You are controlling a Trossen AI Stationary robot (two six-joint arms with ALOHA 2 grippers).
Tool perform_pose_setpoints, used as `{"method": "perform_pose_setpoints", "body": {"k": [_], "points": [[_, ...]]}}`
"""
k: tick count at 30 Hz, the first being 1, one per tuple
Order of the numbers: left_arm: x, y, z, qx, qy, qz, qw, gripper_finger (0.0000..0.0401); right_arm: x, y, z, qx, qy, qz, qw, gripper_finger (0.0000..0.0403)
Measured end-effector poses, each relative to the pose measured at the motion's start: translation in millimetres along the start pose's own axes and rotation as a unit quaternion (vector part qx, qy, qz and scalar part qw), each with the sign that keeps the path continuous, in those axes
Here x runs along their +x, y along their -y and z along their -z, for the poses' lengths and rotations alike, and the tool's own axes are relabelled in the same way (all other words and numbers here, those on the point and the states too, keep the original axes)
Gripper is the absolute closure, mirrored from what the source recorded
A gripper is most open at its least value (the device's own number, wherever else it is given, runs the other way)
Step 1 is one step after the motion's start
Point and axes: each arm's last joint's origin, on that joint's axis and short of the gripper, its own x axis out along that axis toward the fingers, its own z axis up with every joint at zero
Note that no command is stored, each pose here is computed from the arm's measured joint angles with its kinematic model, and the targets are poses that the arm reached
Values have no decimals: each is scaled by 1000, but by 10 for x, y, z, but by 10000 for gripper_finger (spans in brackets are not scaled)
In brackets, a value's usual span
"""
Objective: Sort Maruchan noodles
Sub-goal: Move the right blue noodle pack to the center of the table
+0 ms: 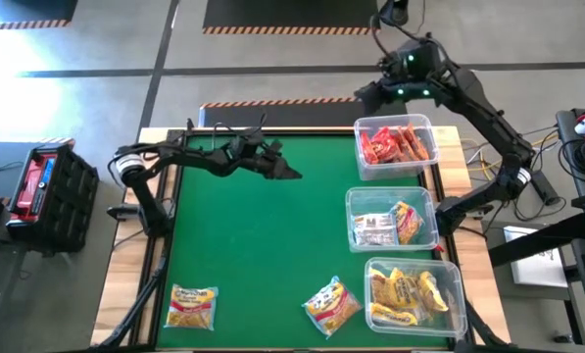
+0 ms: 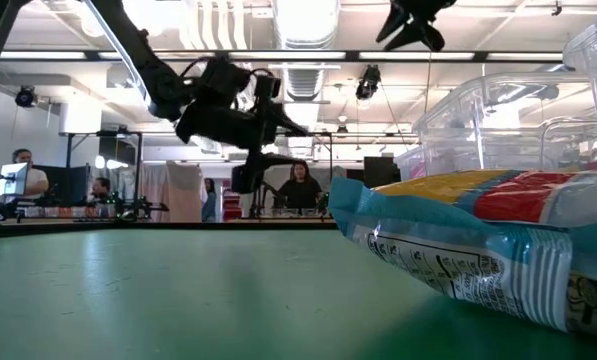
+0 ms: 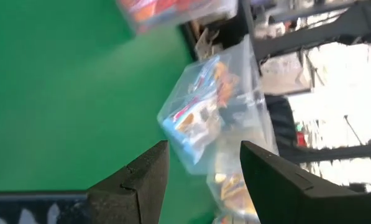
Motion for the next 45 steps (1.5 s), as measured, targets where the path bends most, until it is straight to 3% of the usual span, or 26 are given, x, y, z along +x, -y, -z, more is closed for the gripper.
{"method": "perform_pose_setpoints", "body": {"k": [5,11,20,27,34,40,45], "points": [[70,281,7,5,88,46,995,220,-36,-1,93,6,-55,-8,998,284],[56,555,-39,11,222,117,968,220,62,75,310,-21,-140,-1,990,284],[267,811,325,-9,206,146,968,220,211,-163,449,12,-186,-190,964,284],[440,1034,751,13,146,170,975,220,246,-719,669,-69,-224,-232,944,284],[592,1214,1420,14,-6,169,985,220,170,-1248,972,-143,-253,-238,927,284],[638,1178,2015,27,-144,85,986,220,68,-1627,1312,-172,-307,-288,891,284],[616,1135,2335,24,-176,14,984,220,14,-1918,1746,-169,-363,-312,862,284]]}}
